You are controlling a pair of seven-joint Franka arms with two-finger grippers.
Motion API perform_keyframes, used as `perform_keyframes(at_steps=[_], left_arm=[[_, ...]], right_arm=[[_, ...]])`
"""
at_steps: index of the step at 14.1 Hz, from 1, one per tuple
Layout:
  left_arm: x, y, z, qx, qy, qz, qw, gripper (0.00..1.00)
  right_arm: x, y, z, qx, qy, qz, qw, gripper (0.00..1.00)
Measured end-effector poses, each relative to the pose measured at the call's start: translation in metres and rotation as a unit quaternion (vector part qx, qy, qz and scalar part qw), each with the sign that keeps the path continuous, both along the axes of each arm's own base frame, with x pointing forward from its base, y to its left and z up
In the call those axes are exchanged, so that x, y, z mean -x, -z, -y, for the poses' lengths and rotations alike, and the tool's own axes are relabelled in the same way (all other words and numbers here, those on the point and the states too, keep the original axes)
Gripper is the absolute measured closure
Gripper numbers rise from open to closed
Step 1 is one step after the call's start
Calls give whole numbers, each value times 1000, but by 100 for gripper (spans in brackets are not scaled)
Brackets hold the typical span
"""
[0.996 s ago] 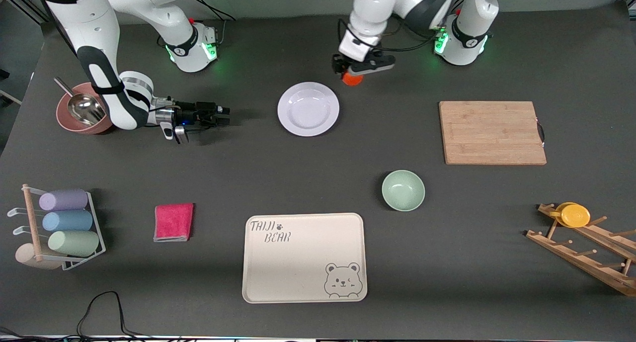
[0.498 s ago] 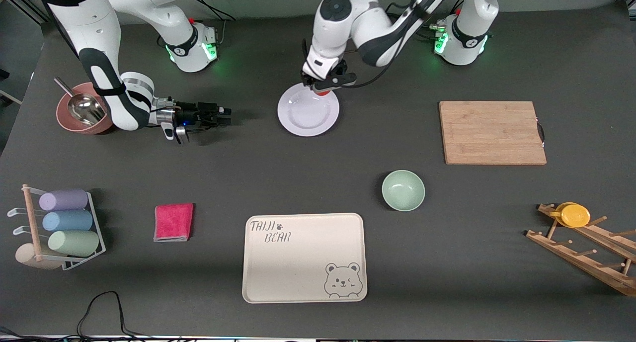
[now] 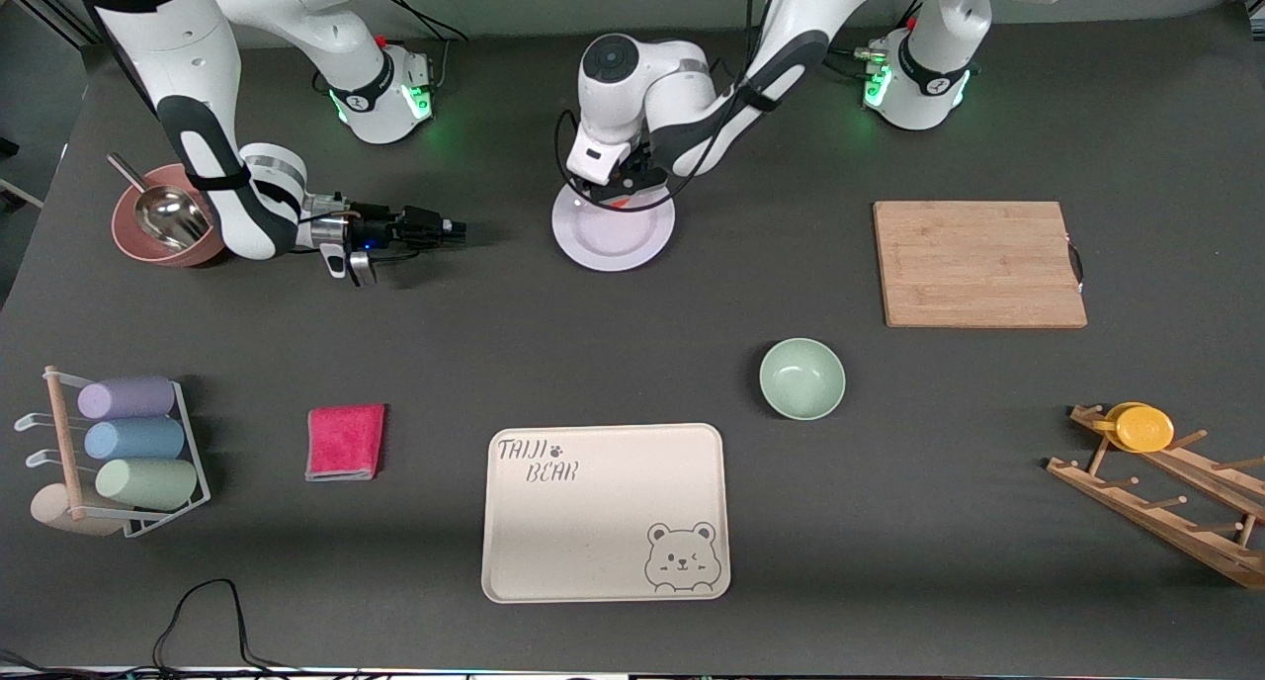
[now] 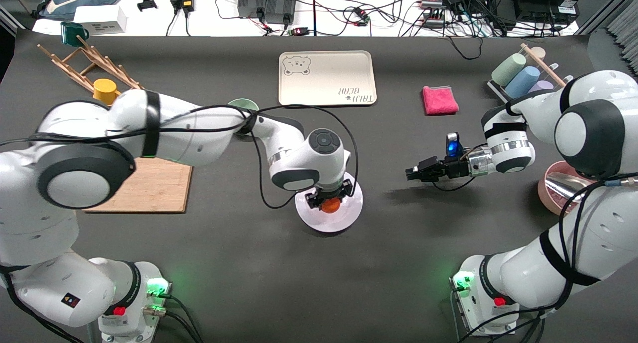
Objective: Place orange and plate with both arms
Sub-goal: 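Carry the orange onto the white plate while the right gripper approaches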
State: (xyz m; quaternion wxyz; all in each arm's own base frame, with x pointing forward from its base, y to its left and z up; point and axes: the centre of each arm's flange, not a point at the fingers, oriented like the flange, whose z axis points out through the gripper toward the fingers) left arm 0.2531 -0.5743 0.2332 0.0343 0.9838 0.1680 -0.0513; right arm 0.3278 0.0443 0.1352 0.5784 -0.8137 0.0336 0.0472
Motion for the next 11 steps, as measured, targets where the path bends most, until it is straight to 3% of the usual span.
perform_keyframes(at_steps=[6,7,9,11], left_arm=[[-18,8,9,-1,-11,11,1000,29],[-18,8,9,-1,-10,11,1000,24],[-18,8,9,-1,-10,11,1000,3],[-19,8,9,-1,-10,12,1000,0]], right_arm=[[0,0,0,0,0,0,1000,63],[0,0,0,0,0,0,1000,63],[0,0,0,0,0,0,1000,63],[1,2,0,1,-1,-1,1000,63]])
